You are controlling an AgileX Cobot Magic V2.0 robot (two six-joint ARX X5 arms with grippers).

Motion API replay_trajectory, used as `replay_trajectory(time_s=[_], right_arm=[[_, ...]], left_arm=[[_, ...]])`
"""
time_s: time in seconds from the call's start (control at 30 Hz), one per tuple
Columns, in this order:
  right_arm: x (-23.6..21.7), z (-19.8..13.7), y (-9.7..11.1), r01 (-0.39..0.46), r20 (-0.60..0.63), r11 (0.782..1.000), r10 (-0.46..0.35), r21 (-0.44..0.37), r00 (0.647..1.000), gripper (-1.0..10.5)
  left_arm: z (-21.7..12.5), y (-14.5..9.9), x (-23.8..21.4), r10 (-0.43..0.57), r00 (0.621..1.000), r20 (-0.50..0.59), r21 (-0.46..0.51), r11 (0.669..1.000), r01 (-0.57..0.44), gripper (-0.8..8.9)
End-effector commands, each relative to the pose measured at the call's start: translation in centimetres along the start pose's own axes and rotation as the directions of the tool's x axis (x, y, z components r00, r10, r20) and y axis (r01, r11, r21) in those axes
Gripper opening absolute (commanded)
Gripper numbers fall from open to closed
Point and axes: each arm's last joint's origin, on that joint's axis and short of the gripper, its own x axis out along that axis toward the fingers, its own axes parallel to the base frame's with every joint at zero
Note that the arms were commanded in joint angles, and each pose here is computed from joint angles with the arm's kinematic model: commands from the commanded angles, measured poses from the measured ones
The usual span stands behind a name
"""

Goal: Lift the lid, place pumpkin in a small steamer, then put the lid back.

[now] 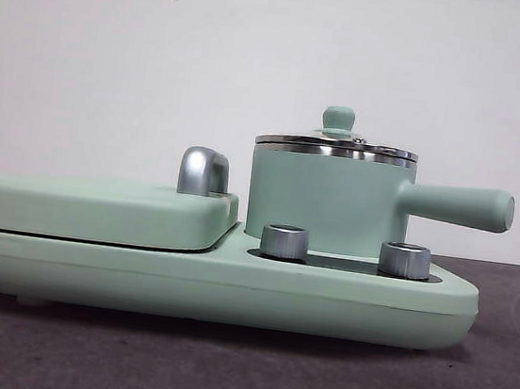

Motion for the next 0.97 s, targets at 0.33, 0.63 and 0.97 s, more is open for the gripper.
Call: replay_trajectory(time_s=[0.33, 0.63, 0.97], right_arm=[[1.8, -1.2, -3.9, 0.213, 0.309, 0.972, -0.233, 0.097, 0.922, 0.2], [4.0, -8.0, -9.6, 0.482, 0.445, 0.837, -0.546, 0.257, 0.71, 0.2], [5.0, -12.8, -11.4, 0.648, 0.427, 0.725, -0.675, 0.232, 0.602, 0.2]], left_arm=[[-0.7, 0.1, 0.2, 0.007, 1.0, -0.023, 0.006, 1.0, -0.007, 0.06], [-0.7, 0.1, 0.2, 0.007, 1.0, -0.023, 0.006, 1.0, -0.007, 0.06], [-0.7, 0.1, 0.2, 0.007, 1.0, -0.023, 0.006, 1.0, -0.007, 0.06]])
